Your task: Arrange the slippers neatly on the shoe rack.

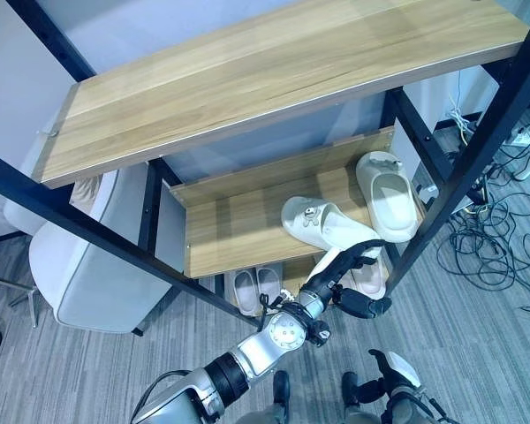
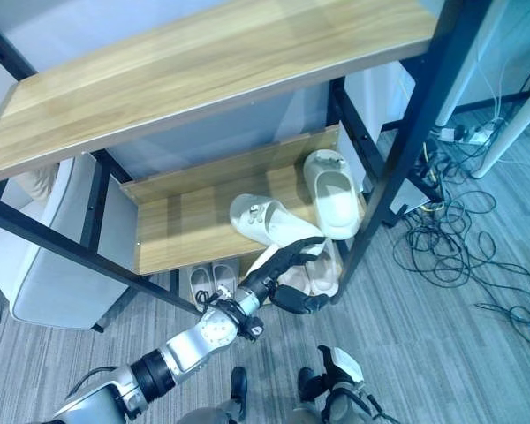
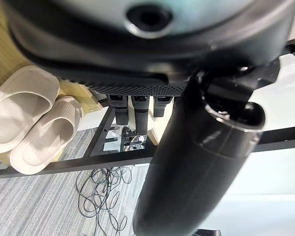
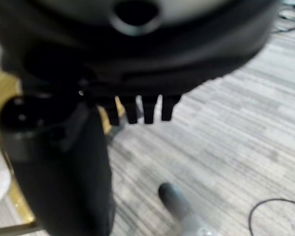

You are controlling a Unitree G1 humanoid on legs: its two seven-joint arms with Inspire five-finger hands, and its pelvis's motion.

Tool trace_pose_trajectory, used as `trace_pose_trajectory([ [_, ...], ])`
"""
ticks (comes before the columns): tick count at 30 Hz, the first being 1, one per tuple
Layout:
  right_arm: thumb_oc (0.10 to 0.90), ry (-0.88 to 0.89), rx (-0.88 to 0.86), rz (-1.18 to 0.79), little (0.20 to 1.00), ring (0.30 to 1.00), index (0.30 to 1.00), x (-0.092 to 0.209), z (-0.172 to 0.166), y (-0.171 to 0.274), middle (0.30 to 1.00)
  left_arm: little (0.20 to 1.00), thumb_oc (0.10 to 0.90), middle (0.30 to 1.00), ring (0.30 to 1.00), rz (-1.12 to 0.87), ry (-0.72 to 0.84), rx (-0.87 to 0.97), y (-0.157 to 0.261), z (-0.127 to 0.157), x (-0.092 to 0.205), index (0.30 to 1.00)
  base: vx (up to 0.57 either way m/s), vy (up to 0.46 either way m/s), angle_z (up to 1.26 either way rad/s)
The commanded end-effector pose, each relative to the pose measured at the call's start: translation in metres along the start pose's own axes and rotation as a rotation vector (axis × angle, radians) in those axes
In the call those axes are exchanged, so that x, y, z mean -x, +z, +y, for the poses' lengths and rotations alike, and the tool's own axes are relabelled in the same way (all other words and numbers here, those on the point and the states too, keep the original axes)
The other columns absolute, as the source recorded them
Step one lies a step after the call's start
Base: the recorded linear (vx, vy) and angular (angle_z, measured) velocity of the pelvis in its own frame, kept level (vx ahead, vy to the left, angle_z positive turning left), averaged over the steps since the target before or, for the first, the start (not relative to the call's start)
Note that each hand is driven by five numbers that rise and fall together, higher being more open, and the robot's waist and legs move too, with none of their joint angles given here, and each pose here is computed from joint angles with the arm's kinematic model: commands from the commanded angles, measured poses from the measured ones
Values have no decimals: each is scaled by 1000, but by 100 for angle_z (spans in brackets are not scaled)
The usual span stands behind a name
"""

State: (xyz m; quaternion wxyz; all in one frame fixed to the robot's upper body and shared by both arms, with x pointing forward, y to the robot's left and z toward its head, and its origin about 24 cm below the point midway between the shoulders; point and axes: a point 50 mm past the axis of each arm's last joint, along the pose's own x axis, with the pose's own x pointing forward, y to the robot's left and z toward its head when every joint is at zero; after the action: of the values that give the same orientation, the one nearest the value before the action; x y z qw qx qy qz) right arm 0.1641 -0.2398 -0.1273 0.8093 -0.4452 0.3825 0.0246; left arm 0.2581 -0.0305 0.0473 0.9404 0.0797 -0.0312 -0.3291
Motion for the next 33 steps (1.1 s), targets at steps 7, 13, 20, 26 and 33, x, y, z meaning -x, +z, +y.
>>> trace_pose_trajectory([
  [7,800,26,-18,-20,900,900,900,5,15,5,900,900,800,900,900,-238,24,-85,54,14,-25,900,8,4,6],
  [13,800,40,-9,-27,900,900,900,6,19,7,900,900,800,900,900,-265,47,-118,58,28,-22,900,6,4,3],
  [20,800,52,-1,-24,900,900,900,7,23,7,900,900,800,900,900,-310,79,-53,68,42,-16,900,0,0,0],
  [26,800,58,2,-16,900,900,900,8,25,7,900,900,800,900,900,-377,85,41,82,53,-6,900,3,0,7],
  [33,800,66,-6,-11,900,900,900,9,28,7,900,900,800,900,900,-524,183,91,110,85,17,900,-3,2,3],
])
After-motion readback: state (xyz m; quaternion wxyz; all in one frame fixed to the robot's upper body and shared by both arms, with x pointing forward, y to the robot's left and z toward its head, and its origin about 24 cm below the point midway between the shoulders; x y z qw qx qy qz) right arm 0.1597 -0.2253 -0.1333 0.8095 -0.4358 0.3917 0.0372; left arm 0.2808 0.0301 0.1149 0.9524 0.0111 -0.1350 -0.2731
